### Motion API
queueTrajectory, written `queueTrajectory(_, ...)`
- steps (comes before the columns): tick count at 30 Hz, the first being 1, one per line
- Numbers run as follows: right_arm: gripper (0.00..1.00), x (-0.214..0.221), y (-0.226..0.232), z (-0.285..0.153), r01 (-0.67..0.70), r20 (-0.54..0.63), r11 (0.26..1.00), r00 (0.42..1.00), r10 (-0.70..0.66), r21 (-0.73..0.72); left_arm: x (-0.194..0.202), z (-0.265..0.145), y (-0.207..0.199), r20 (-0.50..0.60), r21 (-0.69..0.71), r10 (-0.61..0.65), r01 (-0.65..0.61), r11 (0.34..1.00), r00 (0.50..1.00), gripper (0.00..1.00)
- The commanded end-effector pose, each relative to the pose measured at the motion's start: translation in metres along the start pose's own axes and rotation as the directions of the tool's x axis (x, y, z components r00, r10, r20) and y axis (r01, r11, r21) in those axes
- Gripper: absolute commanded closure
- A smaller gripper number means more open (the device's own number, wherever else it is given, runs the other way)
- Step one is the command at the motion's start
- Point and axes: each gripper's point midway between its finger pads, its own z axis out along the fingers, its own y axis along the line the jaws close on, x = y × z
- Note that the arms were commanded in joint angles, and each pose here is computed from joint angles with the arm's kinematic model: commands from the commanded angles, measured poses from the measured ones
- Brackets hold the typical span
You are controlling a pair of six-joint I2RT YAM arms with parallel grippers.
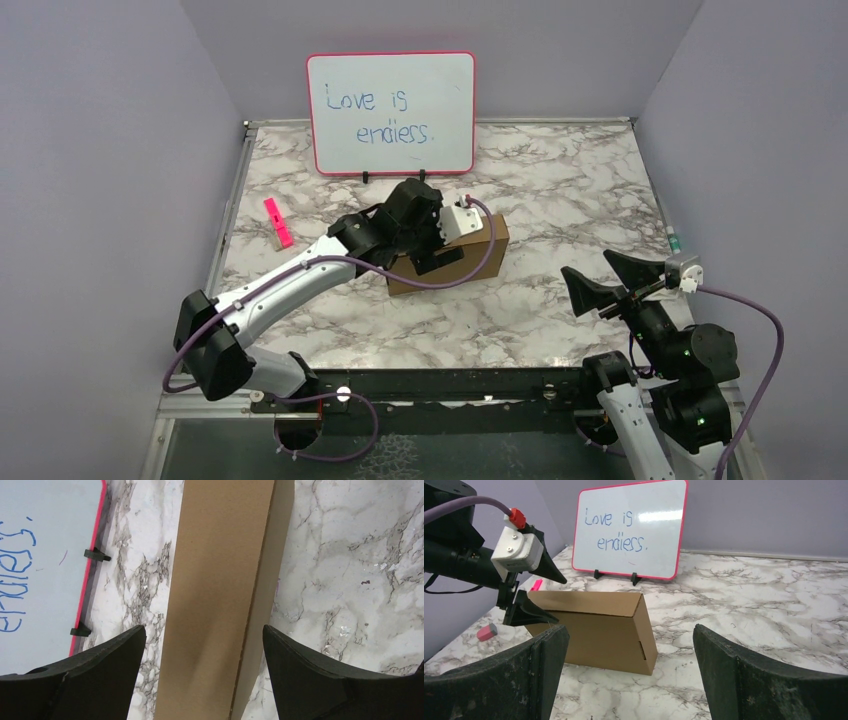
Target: Fold the paper box
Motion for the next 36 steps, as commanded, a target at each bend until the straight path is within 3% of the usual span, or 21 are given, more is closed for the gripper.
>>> queueTrajectory(1, 0.00, 0.002, 0.004, -0.001, 0.012, 0.002, 1.000, 1.000, -0.011, -0.027, 0.000, 0.009, 0.009, -0.034, -0.018, 0.030, -0.030, 0.999, 0.999, 0.12)
queueTrajectory(9, 0.00, 0.002, 0.005, -0.002, 0.010, 0.005, 0.999, 1.000, -0.010, -0.031, -0.001, 0.032, -0.005, -0.054, 0.096, 0.025, -0.019, 0.995, 0.998, 0.16)
queueTrajectory(13, 0.00, 0.002, 0.005, -0.002, 0.011, 0.007, 0.999, 1.000, -0.011, -0.033, 0.001, 0.033, 0.000, -0.100, 0.093, 0.039, -0.029, 0.995, 0.994, 0.29)
queueTrajectory(18, 0.00, 0.002, 0.005, -0.003, 0.012, 0.009, 0.999, 1.000, -0.012, -0.035, -0.016, 0.017, 0.008, -0.053, 0.064, 0.080, -0.077, 0.995, 0.995, 0.50)
queueTrajectory(23, 0.00, 0.001, 0.005, -0.004, 0.012, 0.016, 0.999, 1.000, -0.011, -0.030, -0.031, 0.008, 0.010, -0.065, -0.064, 0.218, -0.223, 0.973, 0.974, 0.56)
queueTrajectory(28, 0.01, 0.002, 0.004, -0.004, 0.011, 0.014, 1.000, 1.000, -0.011, -0.026, -0.025, 0.012, 0.018, -0.081, -0.254, 0.342, -0.351, 0.901, 0.936, 0.56)
queueTrajectory(36, 0.00, 0.002, 0.003, -0.004, 0.010, 0.016, 1.000, 1.000, -0.010, -0.022, -0.028, 0.008, 0.029, 0.002, -0.511, 0.469, -0.402, 0.760, 0.883, 0.56)
